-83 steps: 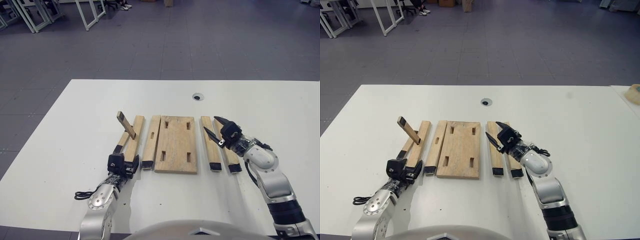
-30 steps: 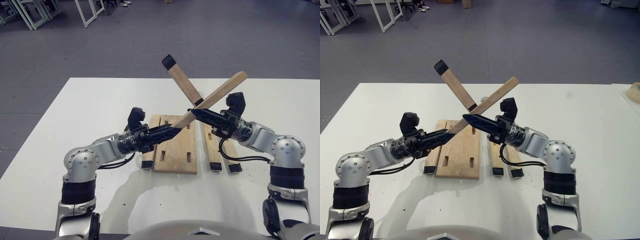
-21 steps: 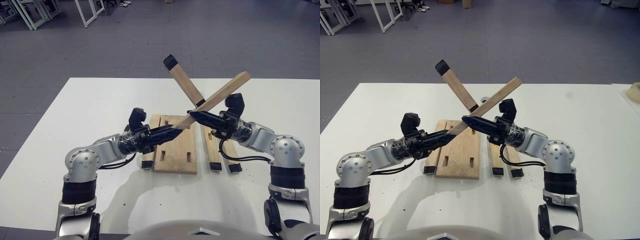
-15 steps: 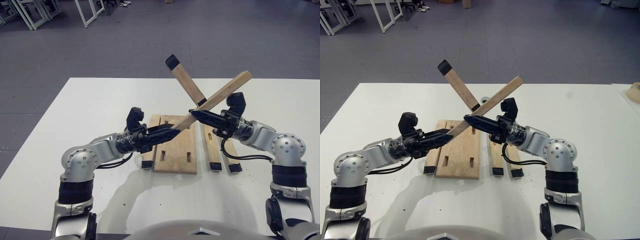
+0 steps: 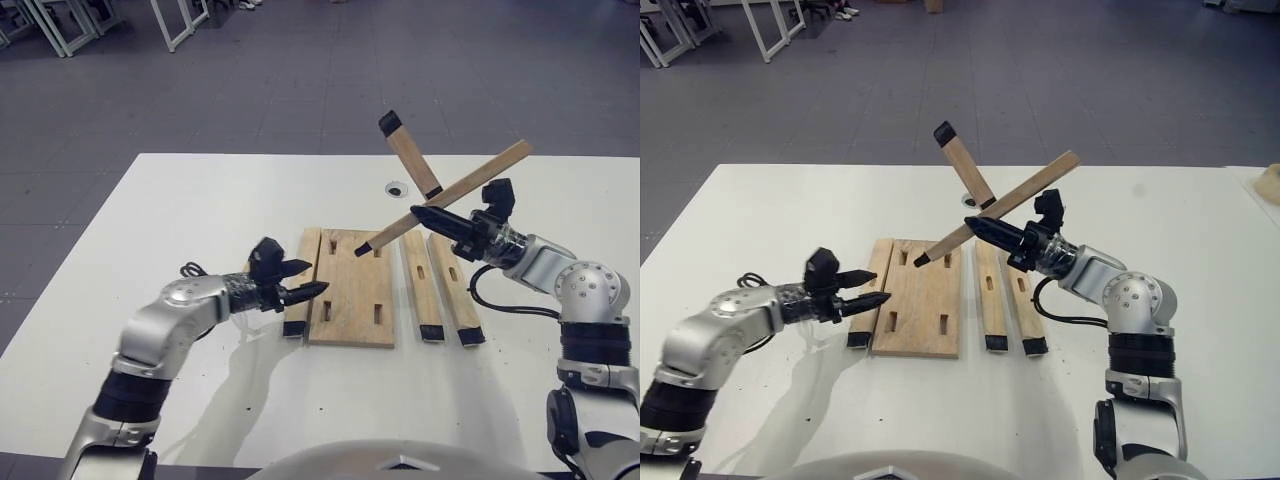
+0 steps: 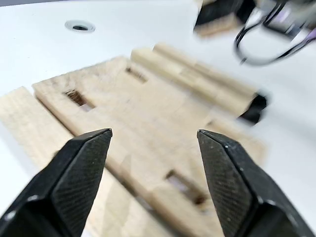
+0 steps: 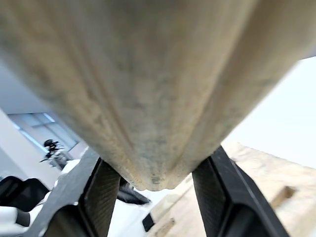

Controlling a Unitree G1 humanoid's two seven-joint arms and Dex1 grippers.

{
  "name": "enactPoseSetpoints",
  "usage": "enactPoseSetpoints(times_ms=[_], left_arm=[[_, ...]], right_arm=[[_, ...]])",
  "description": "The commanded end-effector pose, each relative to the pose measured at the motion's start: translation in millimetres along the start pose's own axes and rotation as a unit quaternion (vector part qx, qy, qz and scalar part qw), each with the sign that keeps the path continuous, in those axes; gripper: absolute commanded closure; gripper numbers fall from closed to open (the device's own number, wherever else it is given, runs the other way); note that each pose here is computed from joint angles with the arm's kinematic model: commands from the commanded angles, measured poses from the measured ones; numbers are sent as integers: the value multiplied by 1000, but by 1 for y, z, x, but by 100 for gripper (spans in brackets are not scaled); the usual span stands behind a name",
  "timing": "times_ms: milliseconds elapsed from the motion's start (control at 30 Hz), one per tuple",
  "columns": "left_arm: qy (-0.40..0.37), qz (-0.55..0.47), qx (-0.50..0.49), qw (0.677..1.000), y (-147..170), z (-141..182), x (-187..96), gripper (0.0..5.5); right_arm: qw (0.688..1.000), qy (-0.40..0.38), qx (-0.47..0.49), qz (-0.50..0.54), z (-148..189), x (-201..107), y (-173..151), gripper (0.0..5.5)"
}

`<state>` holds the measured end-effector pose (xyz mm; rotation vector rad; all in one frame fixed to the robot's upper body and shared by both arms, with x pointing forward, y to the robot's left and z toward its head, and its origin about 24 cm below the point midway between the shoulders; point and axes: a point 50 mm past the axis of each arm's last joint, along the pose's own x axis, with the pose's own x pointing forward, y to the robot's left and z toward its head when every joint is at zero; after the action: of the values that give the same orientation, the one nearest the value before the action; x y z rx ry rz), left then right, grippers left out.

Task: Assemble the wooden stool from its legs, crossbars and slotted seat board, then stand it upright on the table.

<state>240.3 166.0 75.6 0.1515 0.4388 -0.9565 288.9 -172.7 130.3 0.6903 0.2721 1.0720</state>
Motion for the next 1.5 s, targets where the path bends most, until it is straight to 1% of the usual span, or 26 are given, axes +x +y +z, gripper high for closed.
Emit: enactPoseSetpoints(times_ms=[33,133,233,333,433,500,600,767,900,1033,1167,1300,1400,1500], left_arm=[[86,15,176,980,-10,-16,11,230],[140,0,256,956,-11,-25,5,230],[157,13,295,942,-3,-19,-4,230],[167,-2,301,939,-5,-20,-8,230],[181,-7,302,936,-2,-23,-12,230],[188,7,311,932,8,-22,-17,230],[213,10,343,915,23,-24,-25,230],[215,9,357,909,37,-21,-26,230],[210,2,361,908,37,-21,-23,230],[205,-8,363,909,33,-21,-18,230],[202,-8,363,909,31,-21,-15,230],[202,-8,363,910,30,-21,-14,230],[198,-9,361,911,27,-23,-12,230],[193,-10,358,914,23,-24,-9,230]], right_arm=[[999,-6,-31,-7,7,5,2,347],[999,-2,-38,-12,6,6,0,347],[998,3,-53,-20,6,7,-2,347],[996,6,-78,-37,6,7,-6,347],[990,29,-129,-50,6,11,-10,347],[985,50,-158,-53,4,16,-15,347],[976,88,-194,-42,-1,27,-22,347],[966,129,-222,-26,-7,38,-32,347],[965,142,-221,-17,-12,46,-37,347],[959,173,-222,-34,-19,47,-50,347],[944,212,-240,-76,-23,46,-68,347],[915,244,-308,-91,-24,48,-73,347],[911,258,-317,-53,-40,55,-65,347],[912,283,-295,-37,-62,56,-64,348]])
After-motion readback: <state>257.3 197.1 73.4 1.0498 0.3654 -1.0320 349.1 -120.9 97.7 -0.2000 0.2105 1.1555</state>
